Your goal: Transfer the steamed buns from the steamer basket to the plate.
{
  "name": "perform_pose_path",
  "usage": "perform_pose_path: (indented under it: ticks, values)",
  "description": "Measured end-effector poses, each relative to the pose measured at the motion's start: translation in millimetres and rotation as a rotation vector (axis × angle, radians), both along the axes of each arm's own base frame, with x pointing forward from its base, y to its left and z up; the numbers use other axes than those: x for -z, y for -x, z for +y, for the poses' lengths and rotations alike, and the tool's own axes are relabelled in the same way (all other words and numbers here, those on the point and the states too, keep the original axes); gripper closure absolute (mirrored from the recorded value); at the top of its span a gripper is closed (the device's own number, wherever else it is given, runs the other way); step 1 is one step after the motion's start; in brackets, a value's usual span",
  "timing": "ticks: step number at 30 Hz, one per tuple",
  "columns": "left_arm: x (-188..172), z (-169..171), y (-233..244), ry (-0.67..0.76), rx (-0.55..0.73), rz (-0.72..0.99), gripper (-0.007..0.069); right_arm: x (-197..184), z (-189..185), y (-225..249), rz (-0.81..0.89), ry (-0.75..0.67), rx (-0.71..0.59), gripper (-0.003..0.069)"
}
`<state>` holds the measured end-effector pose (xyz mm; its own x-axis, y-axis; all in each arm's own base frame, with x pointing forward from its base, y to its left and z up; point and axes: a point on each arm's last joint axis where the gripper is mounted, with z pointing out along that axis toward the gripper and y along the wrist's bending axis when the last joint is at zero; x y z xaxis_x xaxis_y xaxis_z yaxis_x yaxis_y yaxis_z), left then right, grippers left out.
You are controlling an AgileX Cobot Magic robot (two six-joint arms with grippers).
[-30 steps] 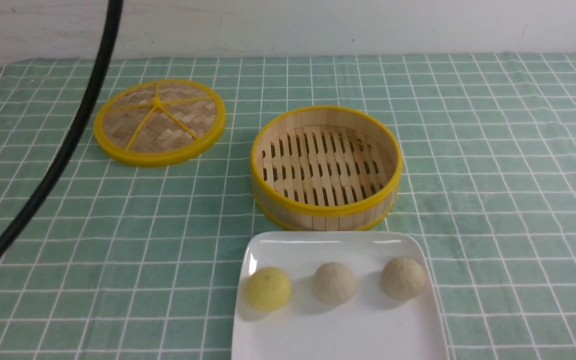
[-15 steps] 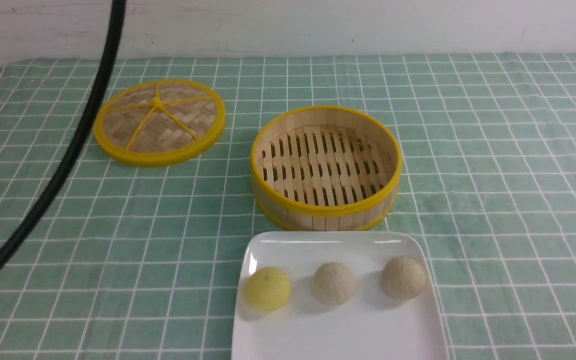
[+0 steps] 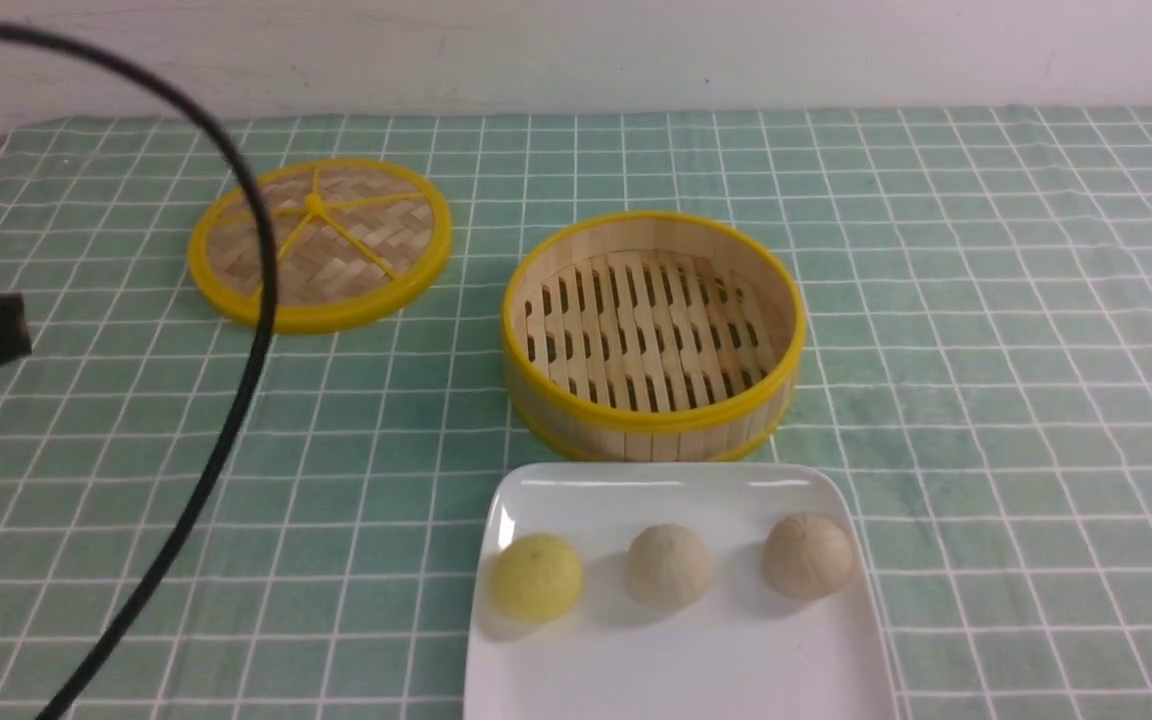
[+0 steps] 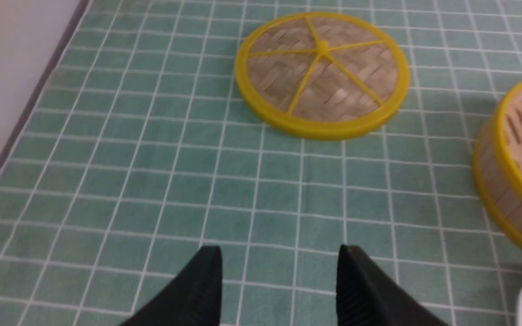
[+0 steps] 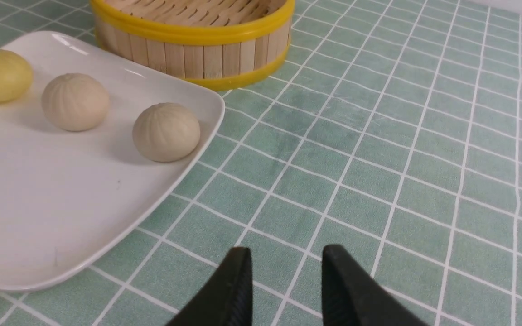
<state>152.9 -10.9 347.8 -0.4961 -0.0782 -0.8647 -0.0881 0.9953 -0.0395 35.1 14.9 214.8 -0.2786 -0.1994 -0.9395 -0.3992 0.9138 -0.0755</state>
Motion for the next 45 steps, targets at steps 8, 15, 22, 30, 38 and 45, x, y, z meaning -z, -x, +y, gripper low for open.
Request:
perform_pose_path:
  ticks: [8,15,22,30,38,45]
  values:
    - [71,36,32,-0.007,-0.227,0.056,0.0257,0,0,0,0.000,0.000,0.000,0.0416]
    - [97,39,60,-0.024,-0.260,-0.050,0.0257,0,0,0,0.000,0.000,0.000,0.0416]
    - [123,34,86,-0.024,-0.229,-0.195,0.0257,0,0,0,0.000,0.000,0.000,0.0416]
    - [148,31,100,0.024,-0.232,-0.257,0.0257,0,0,0,0.000,-0.001,0.000,0.0416]
    - [164,29,105,0.082,-0.248,-0.251,0.0257,0,0,0,0.000,-0.001,0.000,0.0416]
    - [176,27,104,0.112,-0.217,-0.212,0.0257,0,0,0,0.000,-0.001,0.000,0.0416]
